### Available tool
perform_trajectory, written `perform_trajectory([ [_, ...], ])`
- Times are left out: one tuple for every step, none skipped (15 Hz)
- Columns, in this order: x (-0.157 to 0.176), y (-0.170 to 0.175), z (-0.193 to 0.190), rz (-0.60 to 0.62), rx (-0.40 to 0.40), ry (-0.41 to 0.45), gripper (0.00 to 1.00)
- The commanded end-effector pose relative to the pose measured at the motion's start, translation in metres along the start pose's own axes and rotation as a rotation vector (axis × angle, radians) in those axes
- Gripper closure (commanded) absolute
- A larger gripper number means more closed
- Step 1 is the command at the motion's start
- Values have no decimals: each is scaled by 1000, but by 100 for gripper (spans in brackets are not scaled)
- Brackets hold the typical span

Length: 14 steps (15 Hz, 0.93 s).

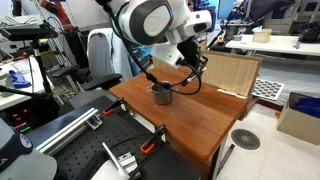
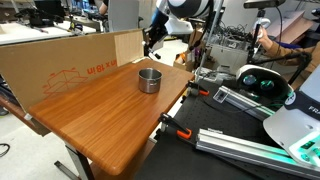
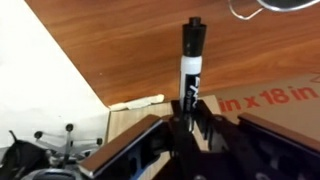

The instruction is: Pick the marker and put it in the pot

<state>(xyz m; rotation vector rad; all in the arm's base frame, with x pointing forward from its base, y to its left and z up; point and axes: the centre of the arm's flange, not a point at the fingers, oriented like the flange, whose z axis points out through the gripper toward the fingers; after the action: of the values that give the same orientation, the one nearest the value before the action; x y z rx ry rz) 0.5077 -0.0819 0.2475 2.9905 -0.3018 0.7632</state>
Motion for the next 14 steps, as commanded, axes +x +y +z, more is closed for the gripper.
perform_trajectory([
  [-12, -21, -23, -25, 53, 78, 95],
  [-16, -31, -27, -33, 76, 90, 95],
  [-21, -42, -28, -53, 79, 113, 95],
  [-25, -53, -31, -72, 78, 137, 95],
  [-29, -56, -31, -75, 84, 156, 95],
  [-32, -61, -32, -86, 84, 176, 95],
  [-36, -62, -32, -87, 87, 186, 95],
  [-39, -64, -32, -96, 85, 202, 95],
  [-39, -65, -33, -102, 86, 207, 95],
  [-35, -68, -37, -111, 85, 220, 95],
  [-32, -69, -39, -116, 92, 227, 95],
  [-32, -72, -42, -126, 95, 236, 95],
  [-32, -75, -43, -133, 98, 238, 95],
  [-32, -78, -43, -141, 101, 234, 95],
])
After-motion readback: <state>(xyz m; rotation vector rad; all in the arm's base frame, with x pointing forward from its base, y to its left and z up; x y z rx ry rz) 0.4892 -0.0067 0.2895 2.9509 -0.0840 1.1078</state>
